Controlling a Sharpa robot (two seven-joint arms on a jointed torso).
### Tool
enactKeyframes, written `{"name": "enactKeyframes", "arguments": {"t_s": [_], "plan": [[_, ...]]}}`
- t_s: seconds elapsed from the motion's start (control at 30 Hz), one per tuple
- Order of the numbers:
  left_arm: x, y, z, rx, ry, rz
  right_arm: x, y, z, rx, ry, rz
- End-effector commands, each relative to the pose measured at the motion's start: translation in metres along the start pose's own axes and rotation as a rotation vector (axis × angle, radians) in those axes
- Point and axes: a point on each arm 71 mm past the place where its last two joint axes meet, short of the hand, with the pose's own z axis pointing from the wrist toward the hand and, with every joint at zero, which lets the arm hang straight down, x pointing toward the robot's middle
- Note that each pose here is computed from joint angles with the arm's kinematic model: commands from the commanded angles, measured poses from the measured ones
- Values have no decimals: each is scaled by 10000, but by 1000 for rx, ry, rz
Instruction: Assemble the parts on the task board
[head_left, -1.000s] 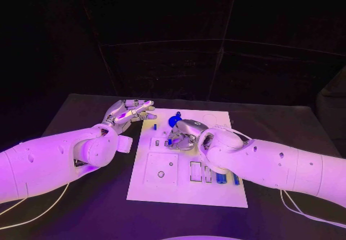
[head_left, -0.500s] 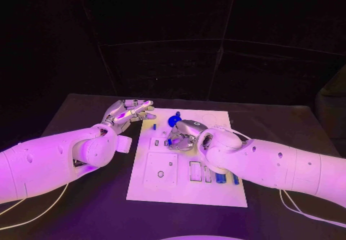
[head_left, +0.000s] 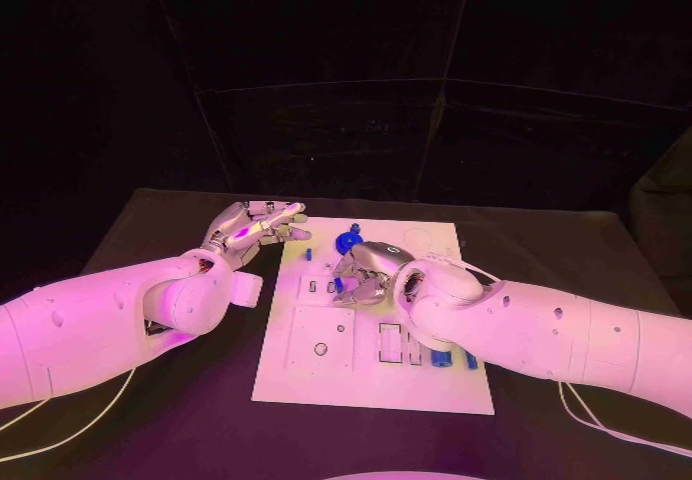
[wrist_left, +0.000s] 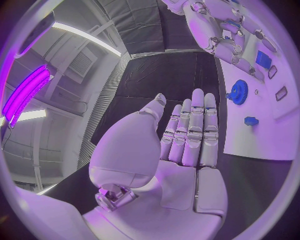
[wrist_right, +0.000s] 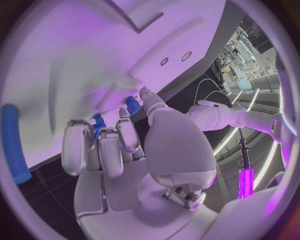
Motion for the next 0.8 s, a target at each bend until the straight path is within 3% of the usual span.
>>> {"name": "enactKeyframes", "arguments": {"t_s": [0.03, 0.2, 0.3, 0.43, 0.53, 0.7, 0.8], "plan": [[14, -10, 7, 2, 12, -7, -81, 8, -24, -26, -90, 40], [10, -3, 5, -9, 27, 31, -179, 25, -155, -139, -154, 92], [-3, 19, -6, -45, 19, 99, -253, -7, -228, -158, -163, 129], [-21, 97, -22, -174, 29, 220, -508, -154, -308, -126, -143, 244], [18, 168, -27, -324, 105, 322, -738, -291, -397, -108, -151, 312], [66, 200, 29, -476, 204, 540, -1045, -477, -544, -83, -202, 352], [78, 184, 86, -536, 229, 641, -1141, -560, -600, -70, -215, 360]]}}
